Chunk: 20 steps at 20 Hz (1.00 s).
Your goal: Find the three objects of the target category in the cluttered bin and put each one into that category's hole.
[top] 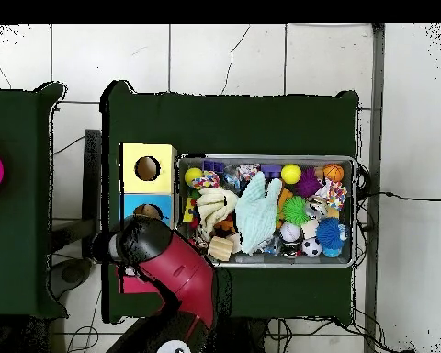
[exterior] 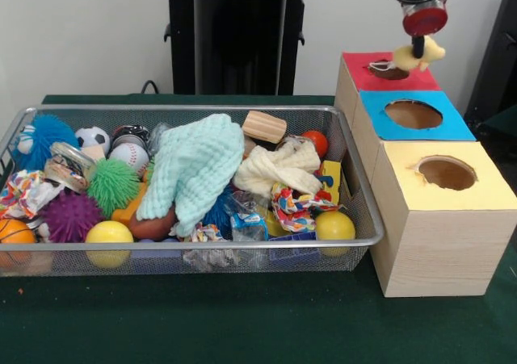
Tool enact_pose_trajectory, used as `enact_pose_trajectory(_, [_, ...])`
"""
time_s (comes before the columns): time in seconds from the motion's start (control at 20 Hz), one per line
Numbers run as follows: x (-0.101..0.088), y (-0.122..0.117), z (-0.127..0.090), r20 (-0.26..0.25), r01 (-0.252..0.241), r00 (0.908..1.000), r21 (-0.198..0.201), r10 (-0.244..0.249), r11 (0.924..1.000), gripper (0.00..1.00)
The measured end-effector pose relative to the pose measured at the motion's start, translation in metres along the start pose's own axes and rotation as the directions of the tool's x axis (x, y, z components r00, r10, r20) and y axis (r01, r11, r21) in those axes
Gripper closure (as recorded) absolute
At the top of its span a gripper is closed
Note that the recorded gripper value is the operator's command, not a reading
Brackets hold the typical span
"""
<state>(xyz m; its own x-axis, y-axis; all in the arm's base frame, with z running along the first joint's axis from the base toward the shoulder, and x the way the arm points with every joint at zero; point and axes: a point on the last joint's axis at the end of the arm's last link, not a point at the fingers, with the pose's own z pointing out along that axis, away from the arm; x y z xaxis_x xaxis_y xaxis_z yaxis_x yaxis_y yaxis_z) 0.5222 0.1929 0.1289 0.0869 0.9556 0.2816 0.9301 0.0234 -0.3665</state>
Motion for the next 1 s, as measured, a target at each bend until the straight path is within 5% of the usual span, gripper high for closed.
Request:
enact_pose_trajectory(0.25, [-0.004, -0.004, 0.01, 0.028, 0.013, 0.9995, 0.031, -0.014, 0.9994, 1.0])
enact_pose_trajectory(0.6, [-0.022, -0.025, 0.044, 0.166, 0.047, 0.9831, 0.18, -0.077, 0.9825, 1.0])
enact_pose_trajectory(1.0, [-0.018, -0.014, 0.046, 0.192, 0.012, 0.9802, 0.188, -0.049, 0.982, 1.0])
